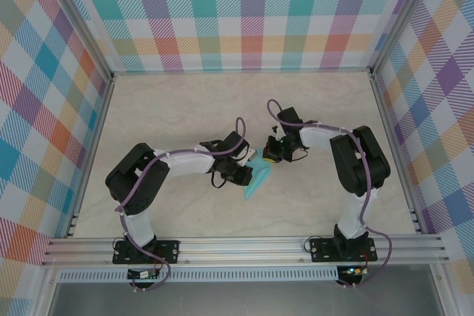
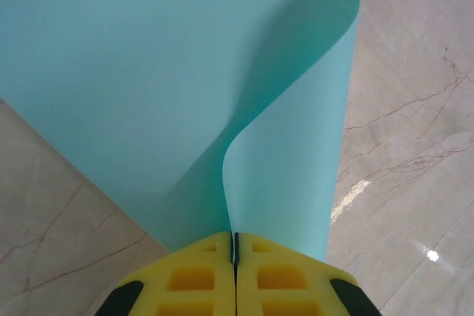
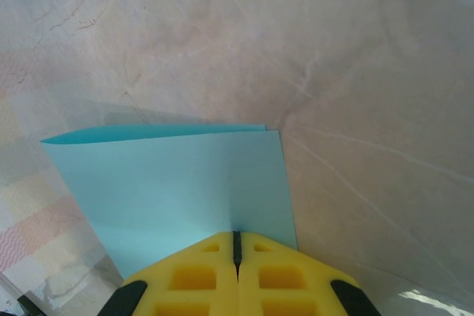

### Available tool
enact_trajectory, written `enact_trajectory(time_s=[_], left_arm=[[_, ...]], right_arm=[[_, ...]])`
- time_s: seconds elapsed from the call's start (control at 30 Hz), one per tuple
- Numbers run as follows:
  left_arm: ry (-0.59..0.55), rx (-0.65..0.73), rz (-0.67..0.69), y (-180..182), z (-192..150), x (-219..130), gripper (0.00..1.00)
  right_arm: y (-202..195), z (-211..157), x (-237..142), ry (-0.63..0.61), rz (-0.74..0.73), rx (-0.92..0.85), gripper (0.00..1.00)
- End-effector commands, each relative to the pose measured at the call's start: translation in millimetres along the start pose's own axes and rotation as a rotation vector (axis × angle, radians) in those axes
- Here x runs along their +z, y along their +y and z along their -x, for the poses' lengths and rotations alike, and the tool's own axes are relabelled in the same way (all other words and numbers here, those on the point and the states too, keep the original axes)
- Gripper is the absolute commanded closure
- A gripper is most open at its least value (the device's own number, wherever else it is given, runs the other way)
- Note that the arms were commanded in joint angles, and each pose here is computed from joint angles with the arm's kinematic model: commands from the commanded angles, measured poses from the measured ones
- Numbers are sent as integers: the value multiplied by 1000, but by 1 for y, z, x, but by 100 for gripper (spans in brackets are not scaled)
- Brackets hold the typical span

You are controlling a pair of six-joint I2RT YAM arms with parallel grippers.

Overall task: Fold a paper plane with a square sheet of paper (pick it up from the middle)
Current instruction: Third fold the triangle at the center of the table.

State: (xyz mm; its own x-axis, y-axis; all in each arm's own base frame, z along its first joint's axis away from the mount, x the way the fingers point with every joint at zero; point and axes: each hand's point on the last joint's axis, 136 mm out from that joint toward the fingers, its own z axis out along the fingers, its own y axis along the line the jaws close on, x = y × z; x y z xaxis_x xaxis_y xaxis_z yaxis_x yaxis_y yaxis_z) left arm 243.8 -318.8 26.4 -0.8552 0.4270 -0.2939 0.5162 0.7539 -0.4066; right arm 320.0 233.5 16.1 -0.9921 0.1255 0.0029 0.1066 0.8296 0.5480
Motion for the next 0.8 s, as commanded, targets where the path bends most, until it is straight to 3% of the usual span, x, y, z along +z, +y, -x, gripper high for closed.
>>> enact_trajectory(time_s=[0.0, 0.77], left_arm=[[22, 7, 14, 3, -1, -1, 95], [-22, 19, -11, -5, 12, -8, 94]], right_arm=[[-19, -15, 10, 65, -68, 13, 100], [-23, -21, 14, 82, -66, 31, 100]])
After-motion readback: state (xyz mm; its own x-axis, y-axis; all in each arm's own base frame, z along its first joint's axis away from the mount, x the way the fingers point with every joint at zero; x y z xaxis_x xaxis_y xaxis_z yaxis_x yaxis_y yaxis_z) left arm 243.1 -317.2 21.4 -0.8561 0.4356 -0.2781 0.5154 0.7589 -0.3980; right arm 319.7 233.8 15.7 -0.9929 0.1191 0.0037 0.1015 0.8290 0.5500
